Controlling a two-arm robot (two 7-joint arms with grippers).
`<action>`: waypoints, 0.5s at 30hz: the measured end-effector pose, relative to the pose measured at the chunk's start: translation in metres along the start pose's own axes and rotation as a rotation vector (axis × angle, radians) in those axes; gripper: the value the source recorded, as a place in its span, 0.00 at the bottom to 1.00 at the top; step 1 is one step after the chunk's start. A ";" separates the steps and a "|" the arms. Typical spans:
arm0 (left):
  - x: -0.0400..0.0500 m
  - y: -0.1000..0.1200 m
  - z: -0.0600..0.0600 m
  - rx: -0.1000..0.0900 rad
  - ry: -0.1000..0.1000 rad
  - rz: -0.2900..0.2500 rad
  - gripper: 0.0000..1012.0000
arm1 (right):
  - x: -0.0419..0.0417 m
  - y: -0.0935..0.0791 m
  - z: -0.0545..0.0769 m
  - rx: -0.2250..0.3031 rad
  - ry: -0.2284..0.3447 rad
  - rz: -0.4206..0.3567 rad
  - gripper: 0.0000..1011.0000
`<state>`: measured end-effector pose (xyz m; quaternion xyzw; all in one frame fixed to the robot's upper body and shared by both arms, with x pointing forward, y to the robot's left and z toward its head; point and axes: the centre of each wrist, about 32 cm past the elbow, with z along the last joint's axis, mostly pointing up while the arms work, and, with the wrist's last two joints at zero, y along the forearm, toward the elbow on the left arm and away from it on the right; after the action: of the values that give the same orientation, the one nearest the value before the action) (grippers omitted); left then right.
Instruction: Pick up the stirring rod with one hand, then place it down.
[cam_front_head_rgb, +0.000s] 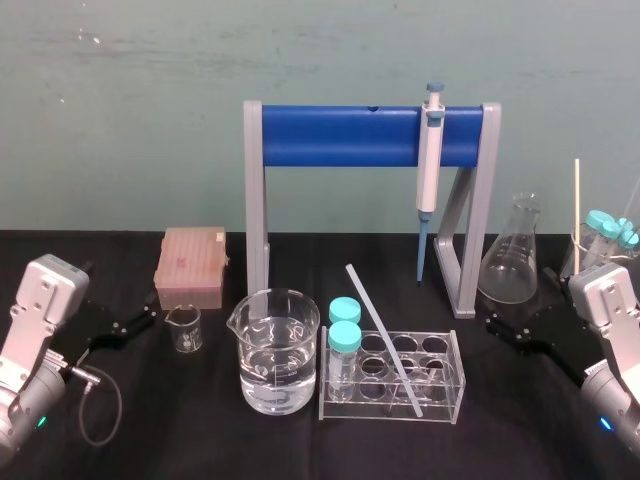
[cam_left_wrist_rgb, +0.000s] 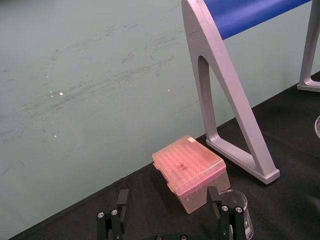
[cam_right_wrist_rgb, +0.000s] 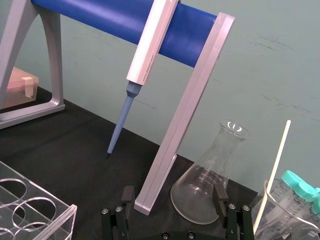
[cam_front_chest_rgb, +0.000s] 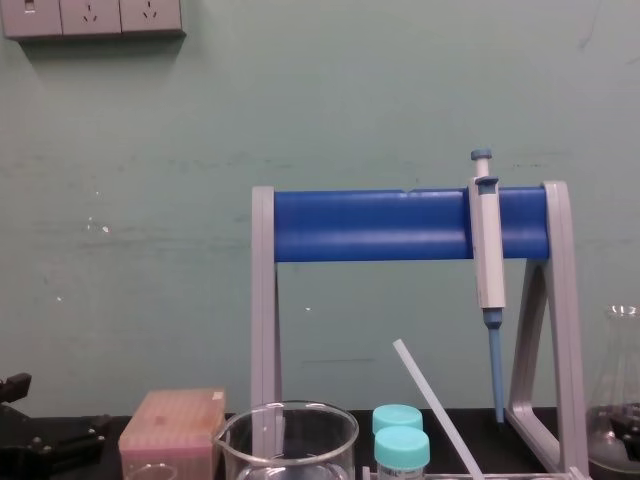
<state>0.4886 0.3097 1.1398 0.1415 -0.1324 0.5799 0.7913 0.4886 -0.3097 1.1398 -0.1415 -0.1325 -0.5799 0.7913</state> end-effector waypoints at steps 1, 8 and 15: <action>0.0000 0.000 0.000 0.000 0.000 0.000 0.99 | 0.0000 0.000 0.000 0.000 0.000 0.000 0.99; 0.0000 0.000 0.000 0.000 0.000 0.000 0.99 | 0.0000 0.000 0.000 0.000 0.000 0.000 0.99; 0.0000 0.000 0.000 0.000 0.000 0.000 0.99 | 0.0000 0.000 0.000 0.000 0.000 0.000 0.99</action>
<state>0.4886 0.3097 1.1398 0.1415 -0.1325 0.5799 0.7913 0.4887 -0.3097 1.1398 -0.1415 -0.1325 -0.5799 0.7913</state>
